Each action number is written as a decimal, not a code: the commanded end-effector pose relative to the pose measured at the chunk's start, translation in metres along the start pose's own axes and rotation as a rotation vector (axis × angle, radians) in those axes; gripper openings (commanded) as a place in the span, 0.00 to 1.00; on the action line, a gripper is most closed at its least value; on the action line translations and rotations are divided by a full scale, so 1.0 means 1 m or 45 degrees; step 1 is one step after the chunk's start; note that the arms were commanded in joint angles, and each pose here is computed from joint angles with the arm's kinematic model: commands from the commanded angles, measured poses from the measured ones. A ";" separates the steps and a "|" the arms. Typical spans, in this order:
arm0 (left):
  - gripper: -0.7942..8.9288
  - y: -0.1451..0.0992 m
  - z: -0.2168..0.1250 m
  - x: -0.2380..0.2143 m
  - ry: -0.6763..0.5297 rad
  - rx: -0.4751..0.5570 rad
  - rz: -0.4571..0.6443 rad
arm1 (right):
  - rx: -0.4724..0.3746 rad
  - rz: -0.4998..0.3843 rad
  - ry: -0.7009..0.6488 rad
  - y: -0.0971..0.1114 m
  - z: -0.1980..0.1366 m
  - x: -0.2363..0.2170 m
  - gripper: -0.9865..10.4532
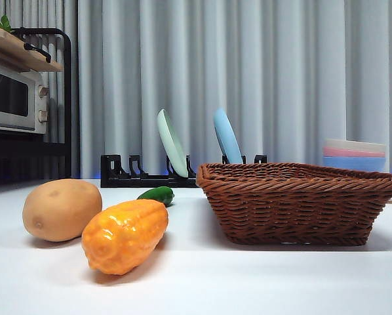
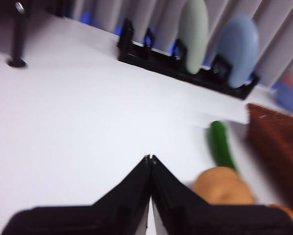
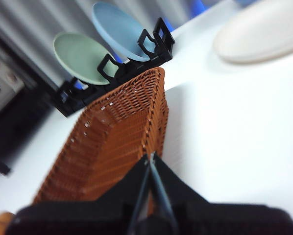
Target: Pick up the basket,pick up the corn from the table,pick up the potato from the table,pick up the cucumber from the table,put all items into the basket
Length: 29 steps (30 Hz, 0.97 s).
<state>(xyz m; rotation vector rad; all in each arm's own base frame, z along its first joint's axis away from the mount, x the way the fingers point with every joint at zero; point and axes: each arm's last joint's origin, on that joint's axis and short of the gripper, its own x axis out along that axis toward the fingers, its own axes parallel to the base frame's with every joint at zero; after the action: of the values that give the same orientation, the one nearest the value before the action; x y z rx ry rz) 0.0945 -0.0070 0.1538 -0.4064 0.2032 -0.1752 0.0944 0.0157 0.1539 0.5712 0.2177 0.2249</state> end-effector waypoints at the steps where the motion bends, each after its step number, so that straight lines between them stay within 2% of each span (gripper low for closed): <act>1: 0.07 -0.005 0.007 -0.002 -0.023 -0.098 -0.066 | 0.121 0.021 -0.027 0.004 0.005 -0.002 0.08; 4: 0.07 -0.014 0.026 -0.010 -0.069 -0.080 -0.089 | 0.099 0.035 -0.058 0.013 0.018 -0.006 0.08; 10: 0.07 -0.036 0.075 -0.020 -0.095 0.029 -0.098 | -0.040 0.022 -0.045 0.036 0.054 -0.006 0.08; 15: 0.07 -0.052 0.115 -0.013 0.024 0.143 -0.071 | -0.179 0.004 0.003 0.056 0.089 0.007 0.08; 19: 0.07 -0.064 0.144 0.001 0.145 0.199 -0.157 | -0.293 -0.022 0.058 0.070 0.115 0.025 0.08; 23: 0.07 -0.073 0.168 0.021 0.275 0.230 -0.272 | -0.376 -0.073 0.211 0.080 0.138 0.050 0.08; 26: 0.08 -0.075 0.179 0.040 0.370 0.233 -0.331 | -0.448 -0.022 0.427 0.085 0.148 0.072 0.08; 29: 0.09 -0.074 0.185 0.057 0.455 0.223 -0.322 | -0.490 0.039 0.647 0.087 0.152 0.094 0.09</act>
<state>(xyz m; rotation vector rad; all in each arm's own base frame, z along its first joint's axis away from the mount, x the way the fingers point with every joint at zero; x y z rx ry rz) 0.1793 -0.0173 0.3422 -0.2510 0.4744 -0.5017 0.2058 0.0337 0.3153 0.2005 0.6225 0.3900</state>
